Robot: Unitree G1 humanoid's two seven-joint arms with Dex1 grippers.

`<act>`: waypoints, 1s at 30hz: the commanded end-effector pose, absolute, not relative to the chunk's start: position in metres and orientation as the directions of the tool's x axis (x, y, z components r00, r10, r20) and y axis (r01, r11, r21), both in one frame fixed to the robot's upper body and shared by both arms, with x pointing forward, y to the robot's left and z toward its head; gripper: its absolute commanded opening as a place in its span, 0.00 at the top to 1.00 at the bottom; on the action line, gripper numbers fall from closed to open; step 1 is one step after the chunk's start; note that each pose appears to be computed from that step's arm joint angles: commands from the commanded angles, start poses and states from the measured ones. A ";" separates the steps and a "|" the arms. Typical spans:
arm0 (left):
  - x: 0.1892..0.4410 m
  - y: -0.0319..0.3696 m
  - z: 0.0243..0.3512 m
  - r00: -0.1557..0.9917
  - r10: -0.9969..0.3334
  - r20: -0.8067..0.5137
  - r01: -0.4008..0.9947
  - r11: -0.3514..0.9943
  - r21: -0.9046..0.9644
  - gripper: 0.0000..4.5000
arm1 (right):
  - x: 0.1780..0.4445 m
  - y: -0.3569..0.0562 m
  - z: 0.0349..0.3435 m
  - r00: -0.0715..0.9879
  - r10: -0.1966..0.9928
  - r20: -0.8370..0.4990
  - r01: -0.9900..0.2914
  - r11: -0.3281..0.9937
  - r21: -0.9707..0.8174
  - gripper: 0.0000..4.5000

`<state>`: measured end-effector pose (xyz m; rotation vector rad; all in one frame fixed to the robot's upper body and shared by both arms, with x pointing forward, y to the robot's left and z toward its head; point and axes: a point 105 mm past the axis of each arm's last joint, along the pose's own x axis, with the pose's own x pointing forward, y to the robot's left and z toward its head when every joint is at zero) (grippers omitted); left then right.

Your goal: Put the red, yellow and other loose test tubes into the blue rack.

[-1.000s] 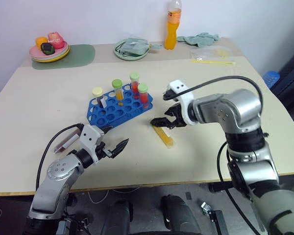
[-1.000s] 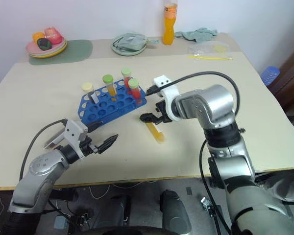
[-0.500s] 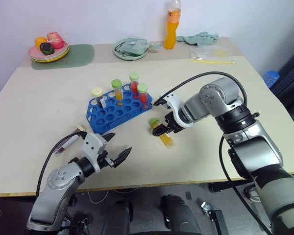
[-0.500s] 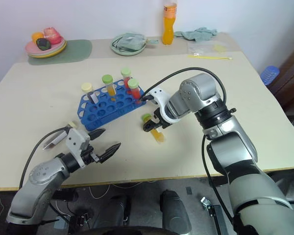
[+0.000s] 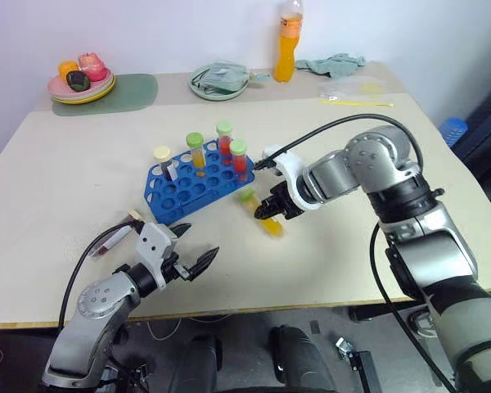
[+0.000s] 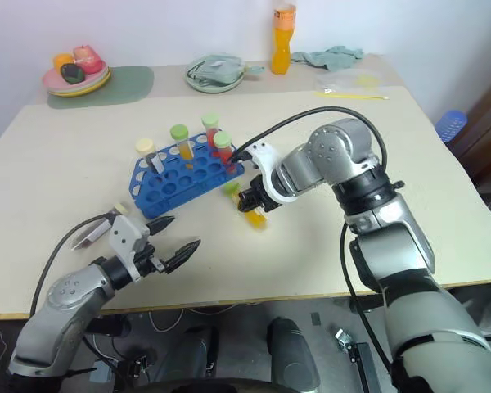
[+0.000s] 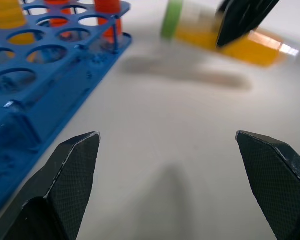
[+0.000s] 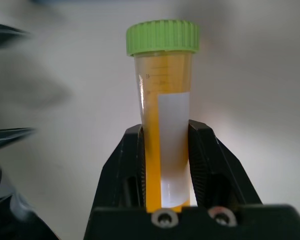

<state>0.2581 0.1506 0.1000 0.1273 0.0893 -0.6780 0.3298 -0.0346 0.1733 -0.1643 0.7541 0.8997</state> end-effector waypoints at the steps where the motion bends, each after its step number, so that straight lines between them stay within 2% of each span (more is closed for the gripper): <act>1: 0.259 0.165 0.111 0.808 -0.582 -0.093 0.589 0.799 0.123 0.00 | 0.329 -0.005 0.227 0.501 0.837 -0.221 -0.852 0.522 0.045 0.85; 4: 0.260 0.170 0.110 0.815 -0.571 -0.096 0.579 0.805 0.125 0.00 | 0.336 0.008 0.233 0.543 0.840 0.001 -0.836 0.541 -0.090 0.85; 6: 0.261 0.172 0.110 0.817 -0.568 -0.096 0.576 0.807 0.127 0.00 | 0.350 0.015 0.230 0.615 0.780 0.115 -0.769 0.626 -0.134 0.85; 11: 0.263 0.176 0.111 0.821 -0.564 -0.091 0.571 0.810 0.134 0.00 | 0.366 0.038 0.215 0.656 0.714 0.245 -0.691 0.699 -0.184 0.85; 17: 0.265 0.174 0.113 0.822 -0.565 -0.079 0.570 0.810 0.137 0.00 | 0.378 0.049 0.198 0.685 0.678 0.266 -0.659 0.733 -0.168 0.85; 23: 0.263 0.174 0.113 0.824 -0.561 -0.078 0.566 0.813 0.137 0.00 | 0.383 0.049 0.178 0.698 0.680 0.224 -0.656 0.733 -0.179 0.85; 30: 0.264 0.169 0.116 0.823 -0.564 -0.073 0.568 0.812 0.135 0.00 | 0.382 0.056 0.168 0.683 0.696 0.221 -0.683 0.716 -0.142 0.85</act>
